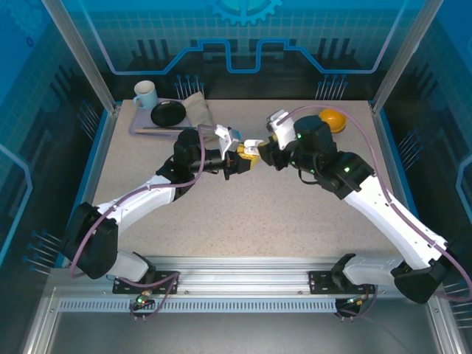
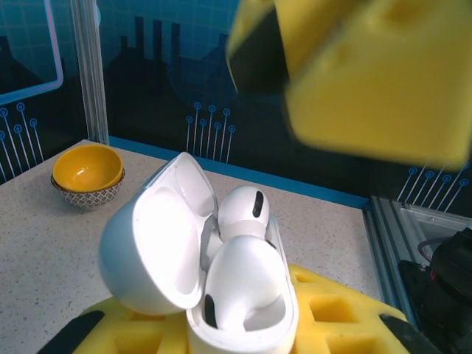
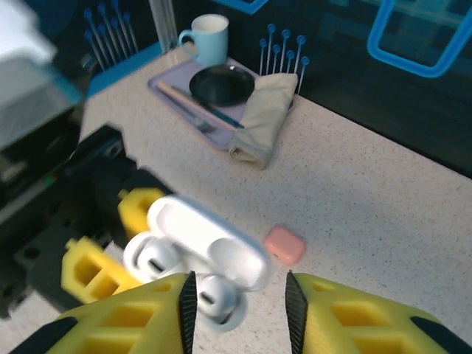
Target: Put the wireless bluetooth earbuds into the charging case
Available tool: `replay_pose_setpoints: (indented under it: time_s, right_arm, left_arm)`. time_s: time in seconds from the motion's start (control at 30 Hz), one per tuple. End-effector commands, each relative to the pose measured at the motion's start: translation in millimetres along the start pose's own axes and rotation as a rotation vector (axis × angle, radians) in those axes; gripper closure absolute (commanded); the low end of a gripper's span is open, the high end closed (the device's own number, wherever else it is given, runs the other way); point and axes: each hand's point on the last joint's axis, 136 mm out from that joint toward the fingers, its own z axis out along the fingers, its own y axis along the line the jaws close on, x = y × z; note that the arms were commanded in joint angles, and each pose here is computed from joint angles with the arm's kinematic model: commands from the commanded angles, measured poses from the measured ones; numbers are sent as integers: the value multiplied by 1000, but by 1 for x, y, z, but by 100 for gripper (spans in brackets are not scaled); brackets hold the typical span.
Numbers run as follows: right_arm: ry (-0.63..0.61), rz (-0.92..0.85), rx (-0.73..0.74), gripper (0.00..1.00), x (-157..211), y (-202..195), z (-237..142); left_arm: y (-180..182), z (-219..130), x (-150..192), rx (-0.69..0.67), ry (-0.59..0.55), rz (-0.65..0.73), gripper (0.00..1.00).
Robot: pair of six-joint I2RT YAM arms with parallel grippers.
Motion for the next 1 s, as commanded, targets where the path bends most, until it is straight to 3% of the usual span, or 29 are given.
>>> replay_pose_setpoints:
  time_s: [0.0, 0.33, 0.53, 0.8, 0.97]
  right_arm:
    - [-56, 174, -18, 59, -28, -16, -18]
    - [277, 344, -41, 58, -7, -23, 43]
    - [399, 364, -38, 61, 17, -15, 77]
    - [442, 278, 4, 64, 42, 7, 55]
    - [474, 323, 7, 65, 77, 15, 41]
  left_arm:
    - [-2, -2, -14, 16, -49, 41, 100]
    - [-1, 0, -8, 19, -37, 52, 100]
    - [1, 3, -6, 24, -25, 56, 100]
    - [19, 12, 3, -20, -3, -26, 100]
    - [33, 14, 6, -59, -22, -76, 100]
